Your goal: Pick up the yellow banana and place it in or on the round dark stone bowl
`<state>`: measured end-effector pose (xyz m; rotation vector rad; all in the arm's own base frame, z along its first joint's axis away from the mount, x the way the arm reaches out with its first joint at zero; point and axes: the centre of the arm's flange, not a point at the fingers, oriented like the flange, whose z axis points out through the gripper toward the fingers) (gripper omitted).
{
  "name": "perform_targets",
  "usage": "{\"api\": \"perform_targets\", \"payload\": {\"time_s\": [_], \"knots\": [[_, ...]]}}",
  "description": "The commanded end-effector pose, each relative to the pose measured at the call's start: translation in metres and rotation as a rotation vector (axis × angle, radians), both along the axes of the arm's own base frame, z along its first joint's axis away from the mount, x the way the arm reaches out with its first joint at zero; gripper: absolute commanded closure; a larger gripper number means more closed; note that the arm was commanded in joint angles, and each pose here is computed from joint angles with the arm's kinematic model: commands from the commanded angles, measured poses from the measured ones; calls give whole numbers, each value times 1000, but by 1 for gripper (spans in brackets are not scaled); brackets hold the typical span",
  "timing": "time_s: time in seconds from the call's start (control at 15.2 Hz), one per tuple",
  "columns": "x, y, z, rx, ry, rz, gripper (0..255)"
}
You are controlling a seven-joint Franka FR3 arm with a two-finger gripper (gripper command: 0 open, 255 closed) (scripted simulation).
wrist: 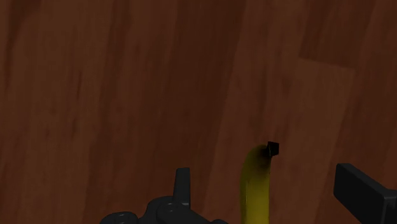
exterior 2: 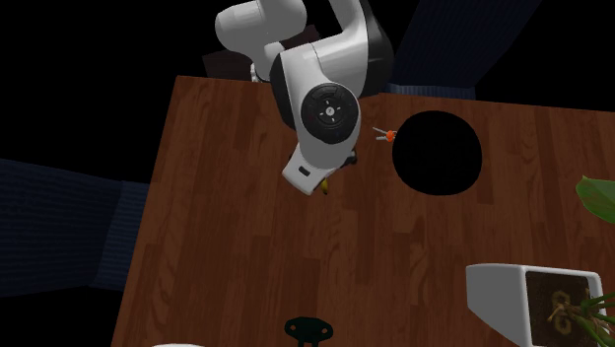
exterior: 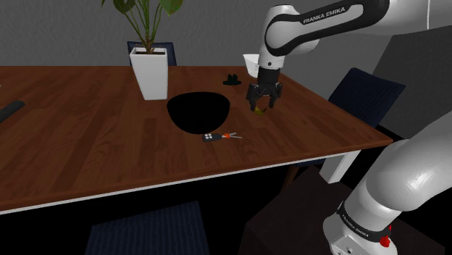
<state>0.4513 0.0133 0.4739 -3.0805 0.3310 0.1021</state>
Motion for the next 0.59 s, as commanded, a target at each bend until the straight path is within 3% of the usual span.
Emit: {"api": "perform_targets", "payload": {"time_s": [0.0,0.53], "knots": [[0,1,-11,0,0,-1,0],[0,1,-19,0,0,-1,0]]}}
